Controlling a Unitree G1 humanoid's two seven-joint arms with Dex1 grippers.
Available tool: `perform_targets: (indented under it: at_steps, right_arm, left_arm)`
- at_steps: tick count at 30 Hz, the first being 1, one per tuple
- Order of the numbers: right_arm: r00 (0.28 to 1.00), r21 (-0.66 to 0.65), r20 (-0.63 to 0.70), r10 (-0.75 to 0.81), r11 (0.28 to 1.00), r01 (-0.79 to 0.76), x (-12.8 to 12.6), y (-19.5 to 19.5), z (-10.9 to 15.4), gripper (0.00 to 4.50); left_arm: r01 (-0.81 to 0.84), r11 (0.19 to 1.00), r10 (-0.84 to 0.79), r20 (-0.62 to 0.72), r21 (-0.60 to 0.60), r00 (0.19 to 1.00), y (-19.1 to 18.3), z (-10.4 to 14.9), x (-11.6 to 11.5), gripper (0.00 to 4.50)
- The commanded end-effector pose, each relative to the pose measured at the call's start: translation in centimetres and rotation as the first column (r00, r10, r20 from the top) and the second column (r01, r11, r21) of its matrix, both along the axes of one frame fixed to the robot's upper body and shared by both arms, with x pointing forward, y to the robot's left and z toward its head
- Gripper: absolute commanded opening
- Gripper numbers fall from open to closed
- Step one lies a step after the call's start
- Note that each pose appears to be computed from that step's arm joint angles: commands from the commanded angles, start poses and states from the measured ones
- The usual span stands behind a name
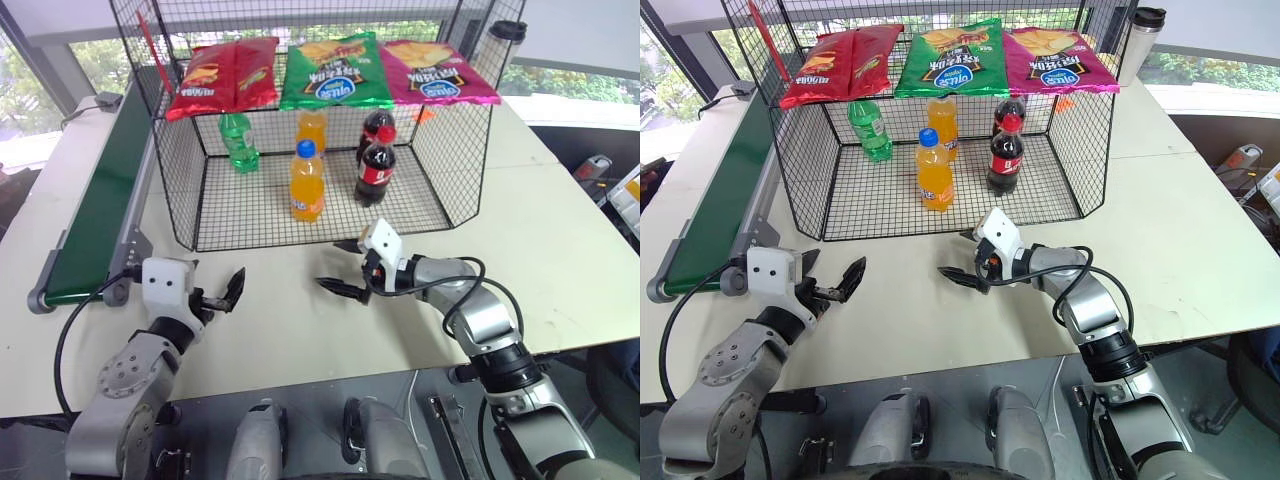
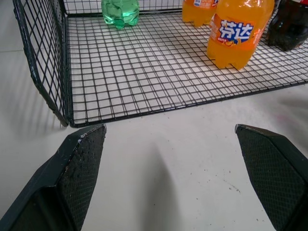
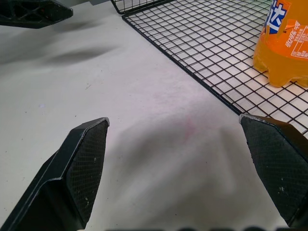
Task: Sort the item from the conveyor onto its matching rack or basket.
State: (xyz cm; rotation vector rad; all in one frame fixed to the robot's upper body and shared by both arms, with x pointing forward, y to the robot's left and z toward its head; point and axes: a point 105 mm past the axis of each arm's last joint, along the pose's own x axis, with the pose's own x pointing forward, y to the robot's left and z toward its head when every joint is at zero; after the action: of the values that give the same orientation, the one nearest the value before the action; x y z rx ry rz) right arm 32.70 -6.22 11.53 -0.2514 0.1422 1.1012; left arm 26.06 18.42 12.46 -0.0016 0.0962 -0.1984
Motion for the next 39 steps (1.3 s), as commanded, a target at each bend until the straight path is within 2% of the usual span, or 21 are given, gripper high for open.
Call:
perform_targets:
  at_steps: [1, 39]
  right_arm:
    - [0.999, 0.030, 0.050, 0.017, 0.999, -0.019, -0.20, 0.17, 1.49, 4.50]
    - [0.999, 0.027, 0.049, 0.017, 0.999, -0.018, -0.21, 0.16, 1.41, 4.50]
  left_arm:
    - [0.010, 1.000, -0.010, 0.070, 0.007, 0.997, -0.18, 1.51, -0.30, 4.46]
    - [0.007, 0.999, -0.009, 0.059, 0.032, 0.998, -0.33, 1.26, -0.04, 4.46]
